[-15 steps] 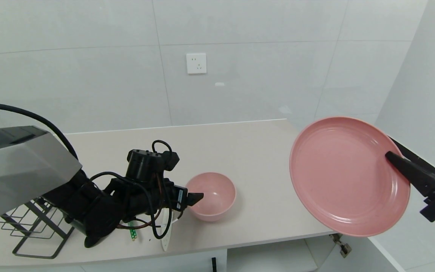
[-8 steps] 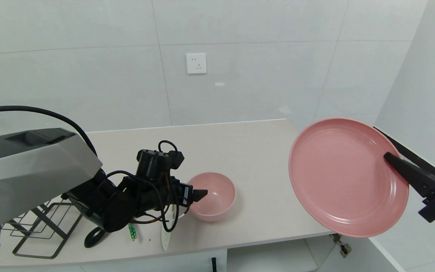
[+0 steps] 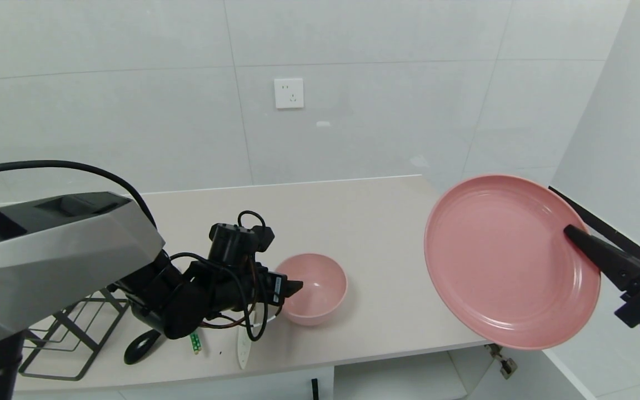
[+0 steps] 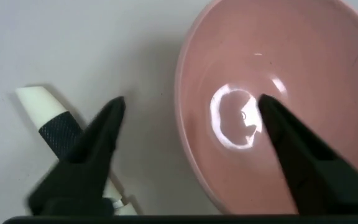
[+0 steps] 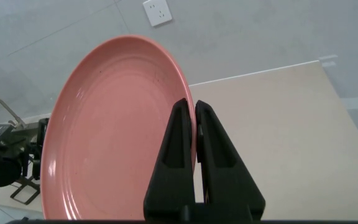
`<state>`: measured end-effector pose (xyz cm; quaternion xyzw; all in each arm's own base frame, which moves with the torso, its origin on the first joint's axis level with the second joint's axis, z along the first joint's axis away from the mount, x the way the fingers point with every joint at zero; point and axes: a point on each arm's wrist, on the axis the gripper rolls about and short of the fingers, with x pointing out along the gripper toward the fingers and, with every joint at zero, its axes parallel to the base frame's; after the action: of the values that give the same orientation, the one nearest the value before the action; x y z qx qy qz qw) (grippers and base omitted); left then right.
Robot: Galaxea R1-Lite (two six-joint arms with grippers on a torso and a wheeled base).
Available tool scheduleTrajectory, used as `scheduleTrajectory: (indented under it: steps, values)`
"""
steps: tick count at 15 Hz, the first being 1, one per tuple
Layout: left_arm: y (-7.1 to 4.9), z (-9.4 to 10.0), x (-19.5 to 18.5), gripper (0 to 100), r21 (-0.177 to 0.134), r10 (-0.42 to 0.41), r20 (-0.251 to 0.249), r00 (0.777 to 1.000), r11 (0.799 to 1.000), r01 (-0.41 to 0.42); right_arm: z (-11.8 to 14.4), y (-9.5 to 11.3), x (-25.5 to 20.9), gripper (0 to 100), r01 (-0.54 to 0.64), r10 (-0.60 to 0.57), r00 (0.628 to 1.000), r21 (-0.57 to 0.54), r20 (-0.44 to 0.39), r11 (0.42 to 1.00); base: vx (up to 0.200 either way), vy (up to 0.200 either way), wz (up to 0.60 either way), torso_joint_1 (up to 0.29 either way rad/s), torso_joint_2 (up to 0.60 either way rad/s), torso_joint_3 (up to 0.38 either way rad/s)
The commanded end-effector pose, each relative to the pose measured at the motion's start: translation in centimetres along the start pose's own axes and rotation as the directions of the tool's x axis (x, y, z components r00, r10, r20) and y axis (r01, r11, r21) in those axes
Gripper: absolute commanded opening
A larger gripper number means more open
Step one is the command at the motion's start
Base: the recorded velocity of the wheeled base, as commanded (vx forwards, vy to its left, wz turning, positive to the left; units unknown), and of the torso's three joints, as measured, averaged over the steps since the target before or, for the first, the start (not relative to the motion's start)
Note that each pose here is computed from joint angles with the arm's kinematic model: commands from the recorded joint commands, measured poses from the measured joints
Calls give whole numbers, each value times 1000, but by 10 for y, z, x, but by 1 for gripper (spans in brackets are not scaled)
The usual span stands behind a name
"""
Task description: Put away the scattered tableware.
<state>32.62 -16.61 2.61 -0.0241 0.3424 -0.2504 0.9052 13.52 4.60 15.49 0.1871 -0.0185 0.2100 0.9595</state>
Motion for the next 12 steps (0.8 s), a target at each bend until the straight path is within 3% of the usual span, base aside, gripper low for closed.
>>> scheduleTrajectory:
  steps: [1, 5, 12]
  values:
    - [-2, -1, -1, 0, 4, -4, -2, 1000, 1000, 4, 0, 0, 0, 0, 0, 0, 1000, 0, -1, 1000, 0, 0, 0, 0, 0, 0]
    - [-3, 0, -14, 0, 10, -5, 14, 1000, 1000, 5, -1, 0, 1, 0, 1, -1, 1000, 1, -6, 1000, 0, 0, 0, 0, 0, 0]
    - [-8, 15, -51, 0, 23, -16, 109, 994, 1000, 14, -4, -2, 2, 0, 9, -9, 1000, 3, -24, 1000, 0, 0, 0, 0, 0, 0]
